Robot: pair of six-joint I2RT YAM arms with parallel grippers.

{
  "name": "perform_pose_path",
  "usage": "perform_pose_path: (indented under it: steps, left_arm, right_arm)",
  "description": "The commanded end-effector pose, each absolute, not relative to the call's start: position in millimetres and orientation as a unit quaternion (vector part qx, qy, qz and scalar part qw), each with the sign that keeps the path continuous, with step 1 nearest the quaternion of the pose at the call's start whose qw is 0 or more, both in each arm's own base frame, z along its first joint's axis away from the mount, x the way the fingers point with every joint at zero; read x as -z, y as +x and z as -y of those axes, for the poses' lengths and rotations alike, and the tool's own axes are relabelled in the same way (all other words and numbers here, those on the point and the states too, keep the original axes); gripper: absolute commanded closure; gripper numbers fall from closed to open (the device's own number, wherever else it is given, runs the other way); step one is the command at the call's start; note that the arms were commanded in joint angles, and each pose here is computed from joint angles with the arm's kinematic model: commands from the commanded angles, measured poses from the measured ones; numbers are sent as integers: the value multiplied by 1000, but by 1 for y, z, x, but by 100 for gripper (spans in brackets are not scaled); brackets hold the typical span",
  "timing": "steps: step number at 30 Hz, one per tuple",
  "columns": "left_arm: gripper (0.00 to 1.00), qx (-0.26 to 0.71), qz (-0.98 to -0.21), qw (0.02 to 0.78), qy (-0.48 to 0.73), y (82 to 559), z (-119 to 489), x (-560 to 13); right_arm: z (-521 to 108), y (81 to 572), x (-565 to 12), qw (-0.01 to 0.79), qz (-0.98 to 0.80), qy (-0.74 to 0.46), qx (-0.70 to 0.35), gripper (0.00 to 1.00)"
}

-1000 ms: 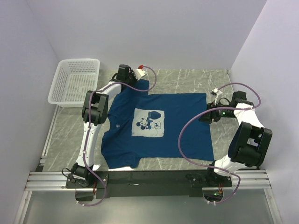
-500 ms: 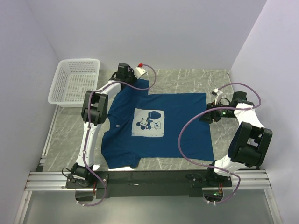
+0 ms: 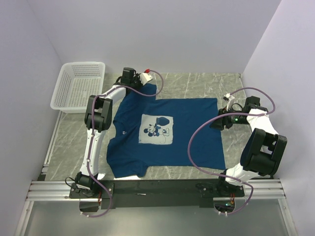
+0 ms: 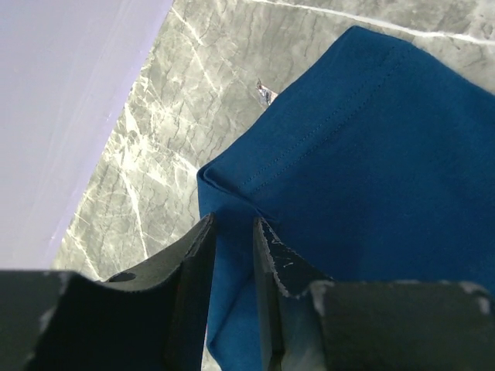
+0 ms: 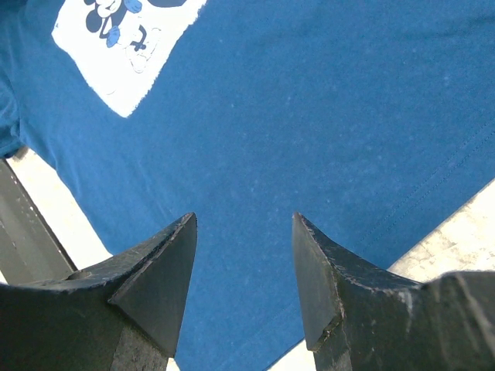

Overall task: Fold and stack the t-shirts
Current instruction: Flatten the tshirt out

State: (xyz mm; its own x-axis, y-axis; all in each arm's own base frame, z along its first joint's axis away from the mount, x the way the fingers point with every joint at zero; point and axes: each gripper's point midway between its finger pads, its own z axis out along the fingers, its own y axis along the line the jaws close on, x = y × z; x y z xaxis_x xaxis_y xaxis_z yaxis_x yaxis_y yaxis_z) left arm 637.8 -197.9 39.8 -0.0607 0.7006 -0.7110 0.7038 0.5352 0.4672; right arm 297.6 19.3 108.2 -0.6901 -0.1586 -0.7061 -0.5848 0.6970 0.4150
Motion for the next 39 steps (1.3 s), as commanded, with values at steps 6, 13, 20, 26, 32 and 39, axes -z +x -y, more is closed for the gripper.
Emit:
perform_pose_path:
  steps: [6,13,20,26,32,39]
  left_arm:
    - [67,14,-716,494,493,636,203,-56]
    - [82,43,-725,474,498,623,205,-55]
    - [100,58,-743,442,499,602,204,-37]
    - [100,48,-738,502,449,621,205,-103]
    - [100,77,-723,555,405,621,209,-183]
    - [100,119,-744,526,394,589,209,-188]
  right_arm:
    - [-15,308,-122,350,-852,-224,-319,41]
    - [-14,308,-123,351,-851,-224,-321,41]
    - [-13,306,-126,355,-848,-222,-325,41]
    - [-13,305,-129,358,-846,-222,-326,41]
    - [-12,304,-131,360,-845,-220,-328,41]
    - [-12,302,-135,366,-841,-221,-330,41]
